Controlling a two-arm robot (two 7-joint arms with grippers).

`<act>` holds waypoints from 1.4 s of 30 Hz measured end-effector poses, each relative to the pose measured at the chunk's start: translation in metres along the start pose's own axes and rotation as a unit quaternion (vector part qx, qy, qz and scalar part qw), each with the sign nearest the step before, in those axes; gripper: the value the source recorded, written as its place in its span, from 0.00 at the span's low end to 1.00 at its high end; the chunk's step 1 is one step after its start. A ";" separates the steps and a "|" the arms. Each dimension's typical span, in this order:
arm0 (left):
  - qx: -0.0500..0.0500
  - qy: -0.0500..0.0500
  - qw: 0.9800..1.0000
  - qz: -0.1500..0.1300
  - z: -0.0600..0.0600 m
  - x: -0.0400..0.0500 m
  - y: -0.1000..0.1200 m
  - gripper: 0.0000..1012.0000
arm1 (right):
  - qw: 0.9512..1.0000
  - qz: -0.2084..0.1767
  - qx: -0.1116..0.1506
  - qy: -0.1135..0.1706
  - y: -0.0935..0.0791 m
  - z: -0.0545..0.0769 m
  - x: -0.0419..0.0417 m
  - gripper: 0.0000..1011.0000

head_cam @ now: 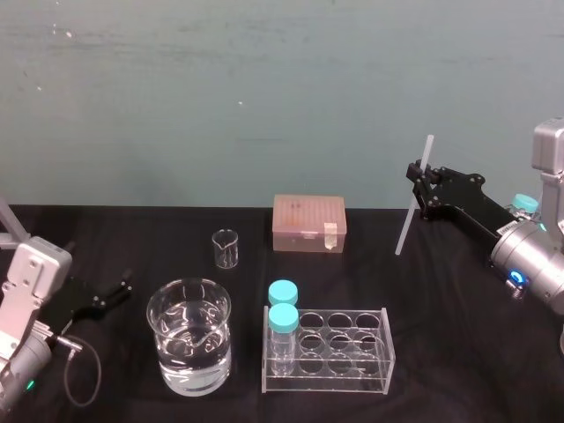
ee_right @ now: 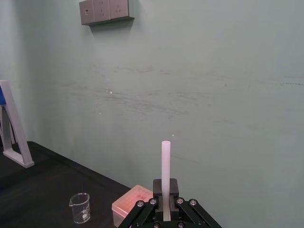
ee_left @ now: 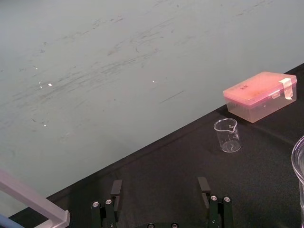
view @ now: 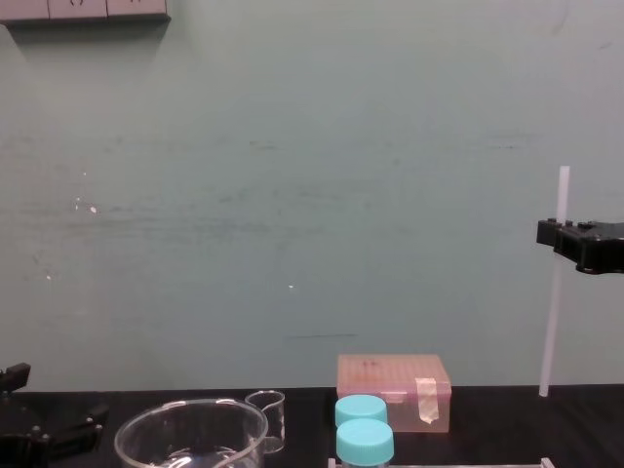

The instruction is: Pick up the stirring rod with one hand, then place it down.

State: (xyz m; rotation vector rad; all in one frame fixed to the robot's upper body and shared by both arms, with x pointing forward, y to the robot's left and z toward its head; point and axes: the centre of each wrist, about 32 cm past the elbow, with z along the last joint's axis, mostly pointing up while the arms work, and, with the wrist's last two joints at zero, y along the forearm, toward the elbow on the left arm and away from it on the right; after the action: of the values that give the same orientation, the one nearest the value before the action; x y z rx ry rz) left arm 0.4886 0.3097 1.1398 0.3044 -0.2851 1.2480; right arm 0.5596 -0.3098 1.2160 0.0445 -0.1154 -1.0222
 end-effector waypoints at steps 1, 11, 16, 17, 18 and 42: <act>0.000 0.000 1.000 0.000 0.000 0.0000 0.000 0.99 | 1.000 0.000 0.000 0.000 0.000 0.000 0.0000 0.07; 0.000 0.000 1.000 0.000 0.000 0.0000 0.000 0.99 | 1.000 0.000 0.000 0.000 0.000 0.000 0.0000 0.07; 0.000 0.000 1.000 0.000 0.000 0.0000 0.000 0.99 | 1.000 0.000 0.000 0.000 0.000 0.000 0.0000 0.07; 0.000 0.000 1.000 0.000 0.000 0.0000 0.000 0.99 | 1.000 0.000 0.000 0.000 0.000 0.000 0.0000 0.07; 0.000 0.000 1.000 0.000 0.000 0.0000 0.000 0.99 | 1.000 0.000 0.000 0.000 0.000 0.000 0.0000 0.07; 0.000 0.000 1.000 0.000 0.000 0.0000 0.000 0.99 | 1.000 0.000 0.000 0.000 0.000 0.000 0.0000 0.07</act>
State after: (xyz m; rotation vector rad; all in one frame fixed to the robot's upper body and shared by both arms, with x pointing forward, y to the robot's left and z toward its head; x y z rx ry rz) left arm 0.4886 0.3097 1.1398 0.3045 -0.2851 1.2479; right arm 0.5597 -0.3098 1.2160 0.0444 -0.1154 -1.0222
